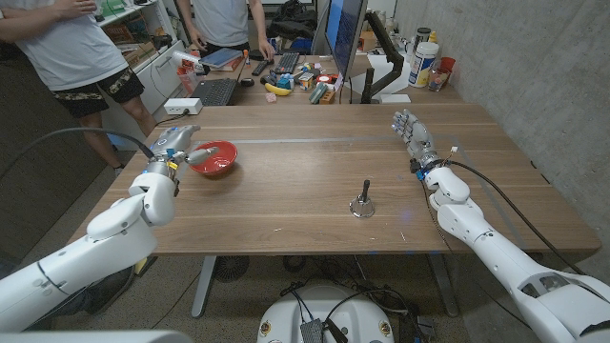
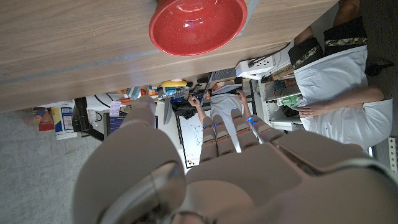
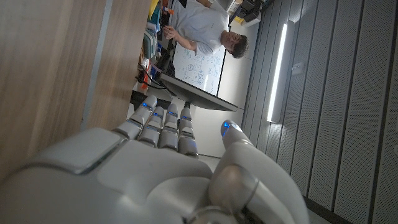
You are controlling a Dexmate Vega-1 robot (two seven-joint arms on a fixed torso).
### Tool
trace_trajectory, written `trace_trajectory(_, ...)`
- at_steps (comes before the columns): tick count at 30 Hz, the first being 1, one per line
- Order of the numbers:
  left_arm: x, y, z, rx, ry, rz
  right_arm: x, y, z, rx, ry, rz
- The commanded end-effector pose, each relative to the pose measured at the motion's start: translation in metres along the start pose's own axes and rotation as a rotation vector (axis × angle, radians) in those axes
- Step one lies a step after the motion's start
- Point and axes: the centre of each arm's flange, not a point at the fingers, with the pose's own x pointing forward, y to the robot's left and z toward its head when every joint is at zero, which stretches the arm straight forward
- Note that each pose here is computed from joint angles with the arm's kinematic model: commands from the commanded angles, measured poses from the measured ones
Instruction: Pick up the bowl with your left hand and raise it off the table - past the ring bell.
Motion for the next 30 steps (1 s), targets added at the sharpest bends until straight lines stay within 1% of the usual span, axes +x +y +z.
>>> trace_trajectory(1, -0.003, -0.004, 0.004, 0.061, 0.002, 0.009, 0.003, 0.004, 0.002, -0.007, 0.004, 0.018)
trace_trajectory(8, -0.003, -0.013, 0.001, 0.089, 0.008, -0.013, 0.005, 0.009, 0.004, -0.017, 0.006, 0.028)
trace_trajectory(14, 0.001, -0.022, 0.000, 0.104, 0.012, -0.045, 0.008, 0.012, 0.004, -0.021, 0.011, 0.035)
trace_trajectory(22, 0.006, -0.028, 0.001, 0.114, 0.012, -0.066, 0.012, 0.014, 0.001, -0.015, 0.014, 0.041)
trace_trajectory(30, 0.009, -0.028, 0.006, 0.126, 0.012, -0.061, 0.016, 0.011, -0.001, -0.008, 0.010, 0.045)
